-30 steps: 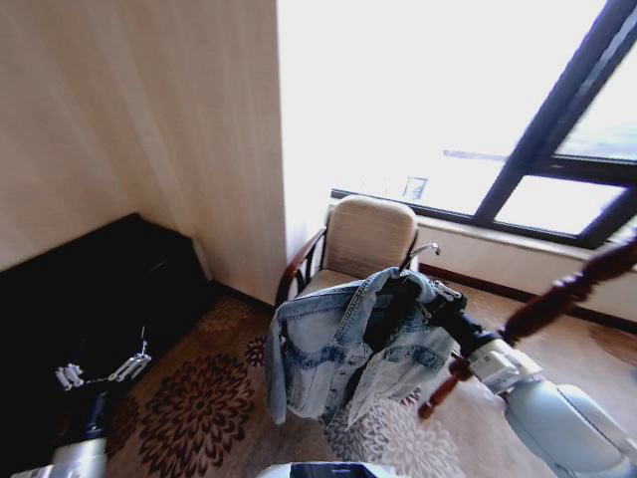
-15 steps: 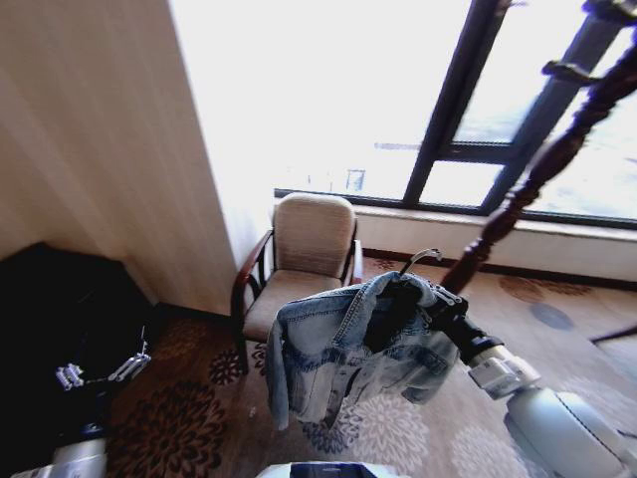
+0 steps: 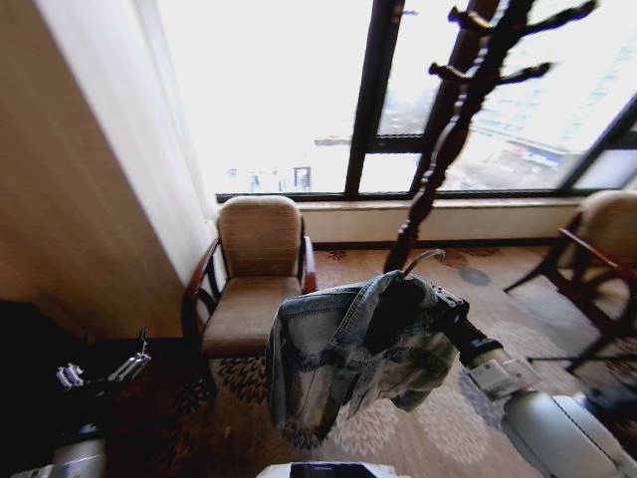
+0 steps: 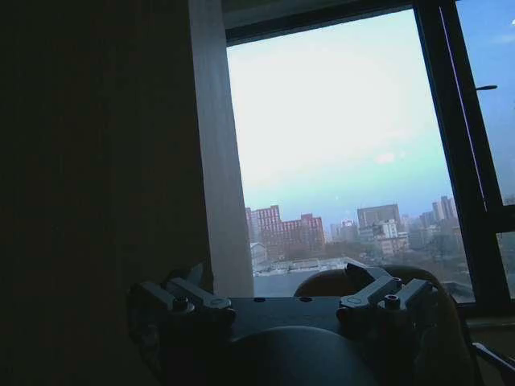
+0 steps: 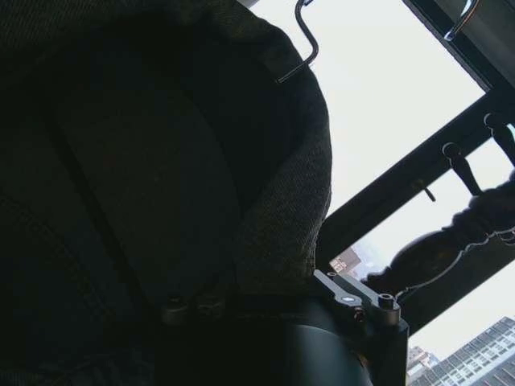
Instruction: Pick up the clothes from the bed and hang them on the clothes hanger.
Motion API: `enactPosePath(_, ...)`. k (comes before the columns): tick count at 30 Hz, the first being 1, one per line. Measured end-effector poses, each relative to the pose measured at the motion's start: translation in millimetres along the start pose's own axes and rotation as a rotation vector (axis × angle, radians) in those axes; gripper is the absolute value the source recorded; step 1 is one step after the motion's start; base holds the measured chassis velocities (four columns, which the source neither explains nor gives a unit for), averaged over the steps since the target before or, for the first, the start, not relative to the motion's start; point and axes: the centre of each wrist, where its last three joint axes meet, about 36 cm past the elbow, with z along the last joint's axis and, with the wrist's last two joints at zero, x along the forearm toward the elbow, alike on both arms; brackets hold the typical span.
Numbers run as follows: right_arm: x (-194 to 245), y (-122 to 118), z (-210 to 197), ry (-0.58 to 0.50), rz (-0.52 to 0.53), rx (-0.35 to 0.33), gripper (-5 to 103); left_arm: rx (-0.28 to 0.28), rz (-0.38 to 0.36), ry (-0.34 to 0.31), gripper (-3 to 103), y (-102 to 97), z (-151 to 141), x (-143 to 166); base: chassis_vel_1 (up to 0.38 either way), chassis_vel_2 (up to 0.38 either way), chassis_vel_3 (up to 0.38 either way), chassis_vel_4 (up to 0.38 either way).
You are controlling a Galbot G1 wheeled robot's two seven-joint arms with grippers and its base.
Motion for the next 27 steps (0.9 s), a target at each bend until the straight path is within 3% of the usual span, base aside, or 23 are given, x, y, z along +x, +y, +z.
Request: enactPosePath(27,3,14,3,-0.013,0.017,-0.01,20,0.0,0.0,0.0,100,0.0,0,0,-0.012,-0.012,-0.011,-0.012)
